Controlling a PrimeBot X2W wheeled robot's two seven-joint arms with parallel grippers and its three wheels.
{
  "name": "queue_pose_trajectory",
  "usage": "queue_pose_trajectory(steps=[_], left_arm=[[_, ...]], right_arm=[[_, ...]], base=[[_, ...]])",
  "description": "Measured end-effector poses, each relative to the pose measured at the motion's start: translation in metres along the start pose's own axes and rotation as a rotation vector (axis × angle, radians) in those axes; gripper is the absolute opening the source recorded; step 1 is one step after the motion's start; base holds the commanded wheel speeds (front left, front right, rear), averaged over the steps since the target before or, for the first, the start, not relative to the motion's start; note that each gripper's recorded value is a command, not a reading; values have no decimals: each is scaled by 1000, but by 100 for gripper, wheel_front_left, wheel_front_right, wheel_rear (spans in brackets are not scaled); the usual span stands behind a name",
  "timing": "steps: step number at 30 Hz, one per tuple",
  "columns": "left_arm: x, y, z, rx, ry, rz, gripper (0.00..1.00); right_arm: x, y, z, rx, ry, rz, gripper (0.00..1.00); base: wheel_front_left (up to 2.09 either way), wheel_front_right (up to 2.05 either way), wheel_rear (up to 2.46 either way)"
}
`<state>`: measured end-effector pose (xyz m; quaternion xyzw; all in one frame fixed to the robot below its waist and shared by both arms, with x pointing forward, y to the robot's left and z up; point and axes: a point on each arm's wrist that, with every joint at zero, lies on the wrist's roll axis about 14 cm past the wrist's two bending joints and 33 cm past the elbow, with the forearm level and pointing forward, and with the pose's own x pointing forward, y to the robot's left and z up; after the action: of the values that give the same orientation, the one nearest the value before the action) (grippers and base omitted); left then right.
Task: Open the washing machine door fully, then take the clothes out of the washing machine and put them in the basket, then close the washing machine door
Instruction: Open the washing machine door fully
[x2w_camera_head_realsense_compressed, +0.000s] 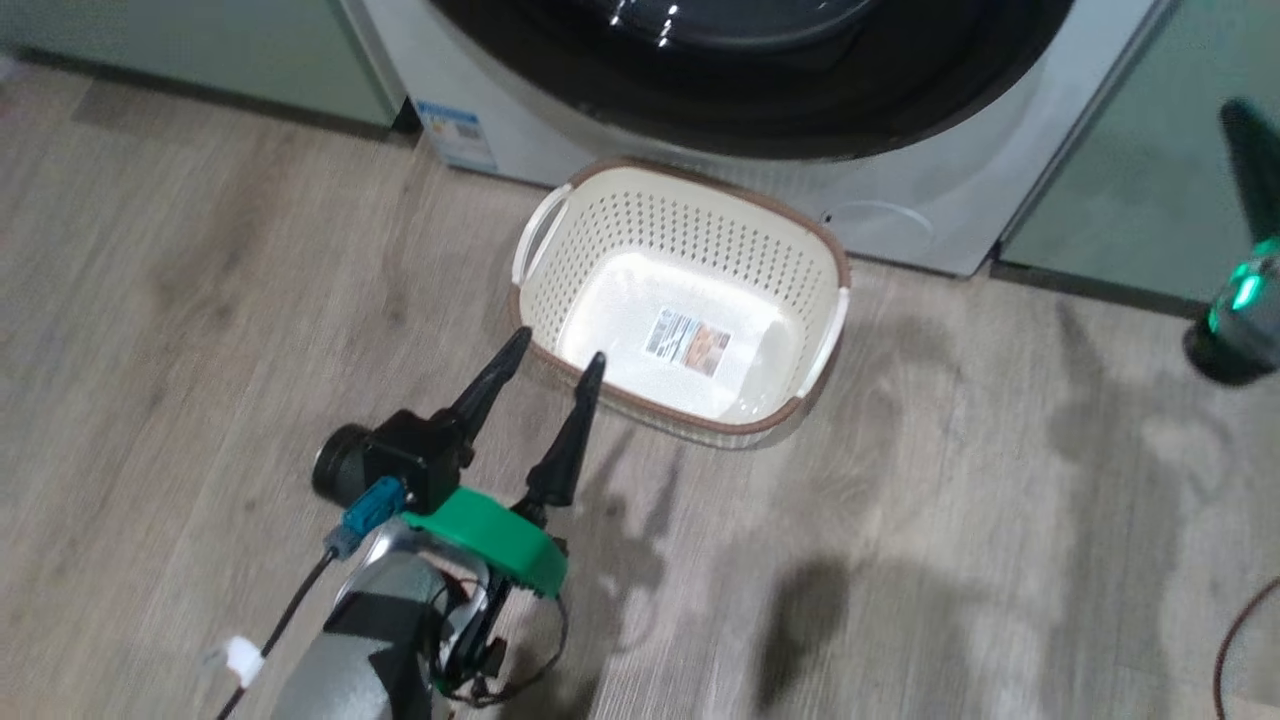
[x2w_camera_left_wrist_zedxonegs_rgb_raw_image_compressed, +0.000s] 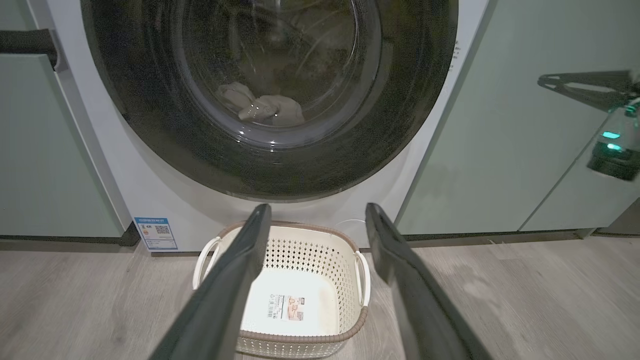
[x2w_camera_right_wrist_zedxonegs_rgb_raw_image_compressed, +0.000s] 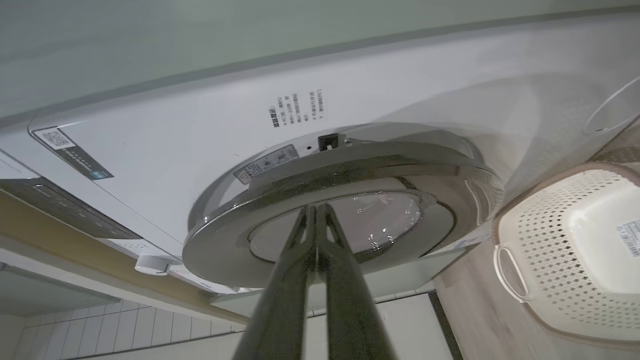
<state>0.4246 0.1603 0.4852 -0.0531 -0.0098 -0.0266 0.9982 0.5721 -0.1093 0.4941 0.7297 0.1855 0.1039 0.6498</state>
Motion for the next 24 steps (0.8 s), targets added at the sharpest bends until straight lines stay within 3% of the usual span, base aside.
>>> queue_pose_trajectory(steps=[24], left_arm=[[25,7,-23,28,44,0,100]], right_arm=[[108,34,-21,-5,144,68,0]], base=[[0,0,0]])
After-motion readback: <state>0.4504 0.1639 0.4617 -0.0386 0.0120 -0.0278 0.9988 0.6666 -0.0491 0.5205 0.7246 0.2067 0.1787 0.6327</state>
